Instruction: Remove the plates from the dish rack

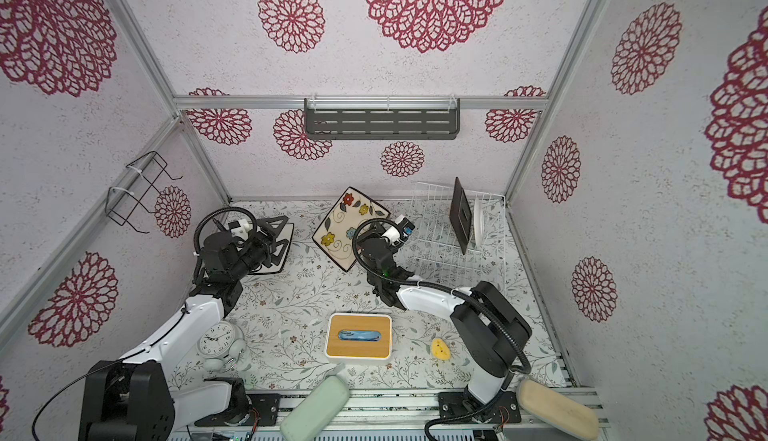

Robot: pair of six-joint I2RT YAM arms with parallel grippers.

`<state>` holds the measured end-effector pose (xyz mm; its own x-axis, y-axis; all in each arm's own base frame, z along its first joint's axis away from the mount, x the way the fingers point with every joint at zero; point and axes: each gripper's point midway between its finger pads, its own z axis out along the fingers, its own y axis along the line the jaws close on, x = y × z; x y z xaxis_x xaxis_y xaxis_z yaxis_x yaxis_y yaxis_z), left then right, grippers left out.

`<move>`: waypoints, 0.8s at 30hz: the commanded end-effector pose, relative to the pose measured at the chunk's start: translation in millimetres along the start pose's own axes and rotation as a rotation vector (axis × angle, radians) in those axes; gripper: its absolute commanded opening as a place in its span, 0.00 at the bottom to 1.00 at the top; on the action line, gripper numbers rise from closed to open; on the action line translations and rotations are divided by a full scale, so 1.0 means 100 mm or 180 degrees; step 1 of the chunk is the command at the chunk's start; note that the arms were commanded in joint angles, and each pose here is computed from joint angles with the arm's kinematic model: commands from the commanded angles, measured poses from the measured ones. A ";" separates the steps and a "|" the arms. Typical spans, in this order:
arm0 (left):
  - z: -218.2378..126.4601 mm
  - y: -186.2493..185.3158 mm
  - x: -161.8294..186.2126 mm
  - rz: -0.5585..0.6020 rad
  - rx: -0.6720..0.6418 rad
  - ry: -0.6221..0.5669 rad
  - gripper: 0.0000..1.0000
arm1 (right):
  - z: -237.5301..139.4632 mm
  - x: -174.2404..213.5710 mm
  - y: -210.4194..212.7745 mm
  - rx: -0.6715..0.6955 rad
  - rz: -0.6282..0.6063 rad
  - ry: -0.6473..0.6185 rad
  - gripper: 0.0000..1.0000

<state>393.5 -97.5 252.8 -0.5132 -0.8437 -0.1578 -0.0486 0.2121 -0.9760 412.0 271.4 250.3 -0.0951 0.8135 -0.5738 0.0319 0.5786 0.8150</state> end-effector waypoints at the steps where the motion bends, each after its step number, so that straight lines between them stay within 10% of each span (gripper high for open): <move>1: 0.01 0.00 0.04 -0.0001 0.0071 0.0026 0.97 | -0.11 -0.58 0.69 -0.0509 0.1215 -0.0331 0.00; 24: 0.17 0.24 0.25 -0.0003 -0.0119 0.0115 0.98 | -0.12 -0.26 0.84 -0.0855 0.1925 -0.0010 0.00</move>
<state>392.0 -114.1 216.2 -0.5308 -0.8372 -0.1320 -0.1169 0.2266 -0.9669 407.2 295.0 233.2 -0.1588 0.9240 -0.3480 0.0535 0.3600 0.9314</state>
